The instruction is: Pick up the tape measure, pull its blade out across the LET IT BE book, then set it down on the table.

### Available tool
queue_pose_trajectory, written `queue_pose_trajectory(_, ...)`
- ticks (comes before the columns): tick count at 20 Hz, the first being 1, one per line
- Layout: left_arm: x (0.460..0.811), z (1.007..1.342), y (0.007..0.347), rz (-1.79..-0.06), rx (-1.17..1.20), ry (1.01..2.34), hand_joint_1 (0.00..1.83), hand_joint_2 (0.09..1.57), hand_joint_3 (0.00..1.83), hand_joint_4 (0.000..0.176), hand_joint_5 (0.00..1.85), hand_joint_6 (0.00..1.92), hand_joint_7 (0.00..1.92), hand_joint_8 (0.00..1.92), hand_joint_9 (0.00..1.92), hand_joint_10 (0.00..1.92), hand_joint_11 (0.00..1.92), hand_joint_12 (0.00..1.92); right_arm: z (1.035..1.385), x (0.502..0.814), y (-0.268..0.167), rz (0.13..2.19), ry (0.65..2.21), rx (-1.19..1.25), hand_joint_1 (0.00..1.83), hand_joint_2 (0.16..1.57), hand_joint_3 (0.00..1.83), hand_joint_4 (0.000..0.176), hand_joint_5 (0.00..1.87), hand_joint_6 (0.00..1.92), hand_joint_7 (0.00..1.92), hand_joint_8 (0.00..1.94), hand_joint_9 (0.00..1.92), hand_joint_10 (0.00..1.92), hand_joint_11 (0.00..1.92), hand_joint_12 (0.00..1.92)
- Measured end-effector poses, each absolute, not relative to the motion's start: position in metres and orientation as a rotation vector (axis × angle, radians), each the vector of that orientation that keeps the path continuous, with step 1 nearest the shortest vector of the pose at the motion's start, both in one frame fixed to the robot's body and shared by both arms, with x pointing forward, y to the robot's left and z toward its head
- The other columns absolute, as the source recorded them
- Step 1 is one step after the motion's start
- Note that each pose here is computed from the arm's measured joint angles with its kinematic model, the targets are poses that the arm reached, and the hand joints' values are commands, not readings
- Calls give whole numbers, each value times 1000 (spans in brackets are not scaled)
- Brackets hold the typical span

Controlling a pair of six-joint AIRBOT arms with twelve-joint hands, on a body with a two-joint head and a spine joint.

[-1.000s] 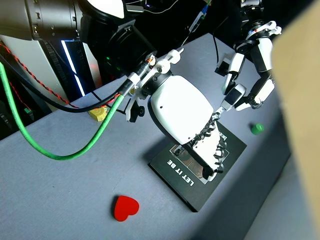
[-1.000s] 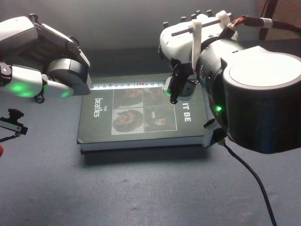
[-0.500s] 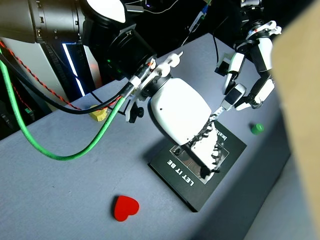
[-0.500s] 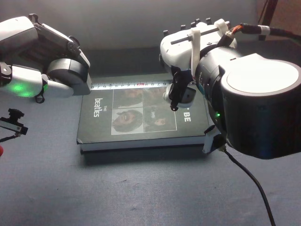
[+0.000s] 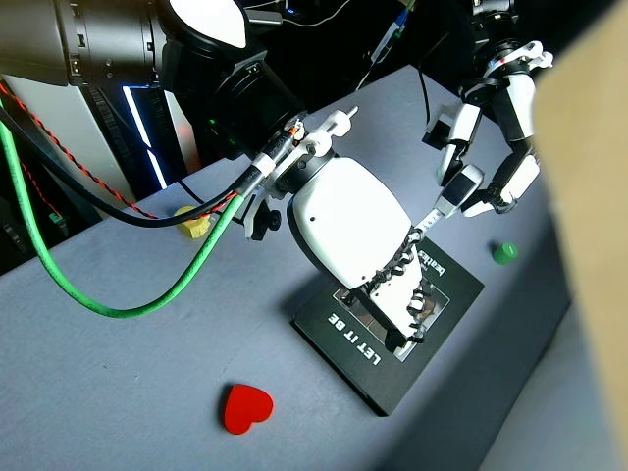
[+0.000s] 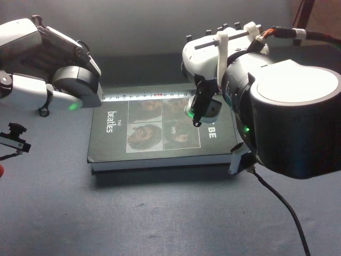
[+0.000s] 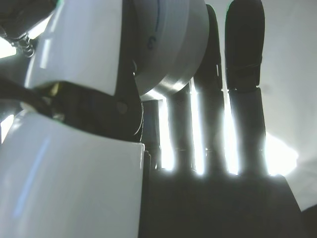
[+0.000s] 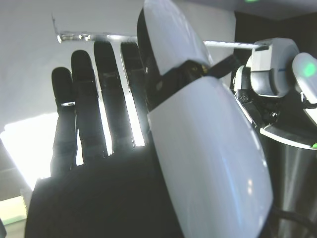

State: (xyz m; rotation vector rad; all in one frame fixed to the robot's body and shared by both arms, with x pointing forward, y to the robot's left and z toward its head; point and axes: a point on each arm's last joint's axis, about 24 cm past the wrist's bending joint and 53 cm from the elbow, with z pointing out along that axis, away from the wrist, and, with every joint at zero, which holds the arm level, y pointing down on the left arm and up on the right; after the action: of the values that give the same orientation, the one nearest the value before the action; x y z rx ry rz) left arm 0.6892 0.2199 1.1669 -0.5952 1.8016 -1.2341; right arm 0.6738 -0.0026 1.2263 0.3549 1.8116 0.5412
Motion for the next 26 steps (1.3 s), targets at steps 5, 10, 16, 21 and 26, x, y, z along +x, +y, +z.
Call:
queue_pose_trajectory(5,689,1166,220,-1236,-596,1803,1384,1089,3,0,990,729,989,949,1012,1174,936,1024,1227,674,-2,545,1811,354,980,1172,0,0,544,11,550,7,465,11,41,946)
queue_pose_trajectory(10,688,1166,220,-1234,-592,1806,1389,1065,0,0,1071,575,1043,884,1076,1120,958,1028,1228,674,-1,551,1810,351,972,1171,0,0,532,3,564,11,469,12,32,942)
queue_pose_trajectory(16,688,1165,220,-1233,-592,1807,1392,1063,1,0,1052,593,1061,864,1079,1111,944,1008,1228,674,-1,551,1810,350,965,1171,0,0,543,5,559,4,478,10,52,950)
queue_pose_trajectory(21,688,1165,219,-1233,-589,1810,1382,1093,2,0,980,746,985,959,1007,1178,937,1012,1229,674,-1,551,1809,350,973,1160,0,0,579,15,608,18,511,18,77,957)
queue_pose_trajectory(26,687,1165,219,-1232,-585,1812,1381,1103,0,0,956,797,958,994,988,1201,937,1024,1231,675,-1,550,1799,343,961,1169,1,0,568,10,595,9,507,12,68,949)
